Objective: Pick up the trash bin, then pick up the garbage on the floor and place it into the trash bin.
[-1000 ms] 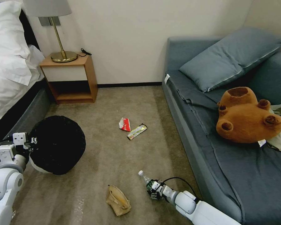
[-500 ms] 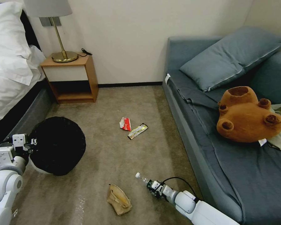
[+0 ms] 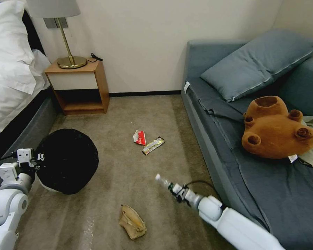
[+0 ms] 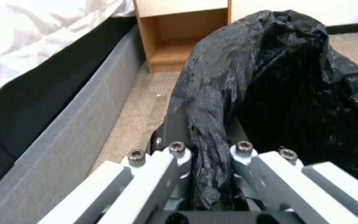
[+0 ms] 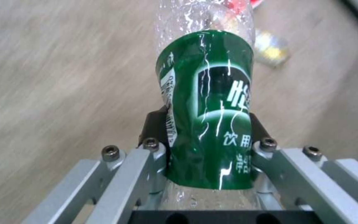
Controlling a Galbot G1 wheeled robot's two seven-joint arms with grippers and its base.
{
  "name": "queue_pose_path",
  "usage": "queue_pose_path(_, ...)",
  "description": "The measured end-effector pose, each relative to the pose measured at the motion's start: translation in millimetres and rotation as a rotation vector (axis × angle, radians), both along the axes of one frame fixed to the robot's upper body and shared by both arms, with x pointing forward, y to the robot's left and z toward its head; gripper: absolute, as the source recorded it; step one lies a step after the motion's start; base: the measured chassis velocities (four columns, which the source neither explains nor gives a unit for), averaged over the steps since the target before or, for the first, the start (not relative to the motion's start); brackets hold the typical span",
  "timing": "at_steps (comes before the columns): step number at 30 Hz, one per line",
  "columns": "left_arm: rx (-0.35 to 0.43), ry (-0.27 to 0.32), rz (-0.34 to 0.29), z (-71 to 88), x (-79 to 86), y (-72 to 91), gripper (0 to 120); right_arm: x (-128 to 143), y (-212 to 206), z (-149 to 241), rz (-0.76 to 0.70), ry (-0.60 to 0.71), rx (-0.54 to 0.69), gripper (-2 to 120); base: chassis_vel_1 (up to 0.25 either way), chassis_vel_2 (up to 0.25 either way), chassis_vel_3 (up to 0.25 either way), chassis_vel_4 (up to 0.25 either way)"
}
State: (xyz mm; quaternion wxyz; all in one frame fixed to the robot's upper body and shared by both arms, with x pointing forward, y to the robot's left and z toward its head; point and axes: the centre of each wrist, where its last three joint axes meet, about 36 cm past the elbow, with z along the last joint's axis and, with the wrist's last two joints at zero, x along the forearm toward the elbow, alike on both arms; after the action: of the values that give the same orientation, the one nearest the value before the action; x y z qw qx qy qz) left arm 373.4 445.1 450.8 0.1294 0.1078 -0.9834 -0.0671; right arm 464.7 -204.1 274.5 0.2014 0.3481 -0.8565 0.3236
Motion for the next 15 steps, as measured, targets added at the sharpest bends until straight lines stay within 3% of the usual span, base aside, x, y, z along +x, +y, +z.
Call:
queue_pose_path(7, 0.001, -0.015, -0.035, 5.6, 6.2, -11.7, 5, 44.1, 19.0, 76.8, 0.060, -0.138, 0.050, 23, 0.000, 0.000, 0.000, 0.000)
queue_pose_path(15, -0.002, -0.023, -0.062, 7.3, 14.0, -21.8, 5, 72.9, 38.4, 116.9, 0.098, -0.183, 0.102, 23, 0.000, 0.000, 0.000, 0.000)
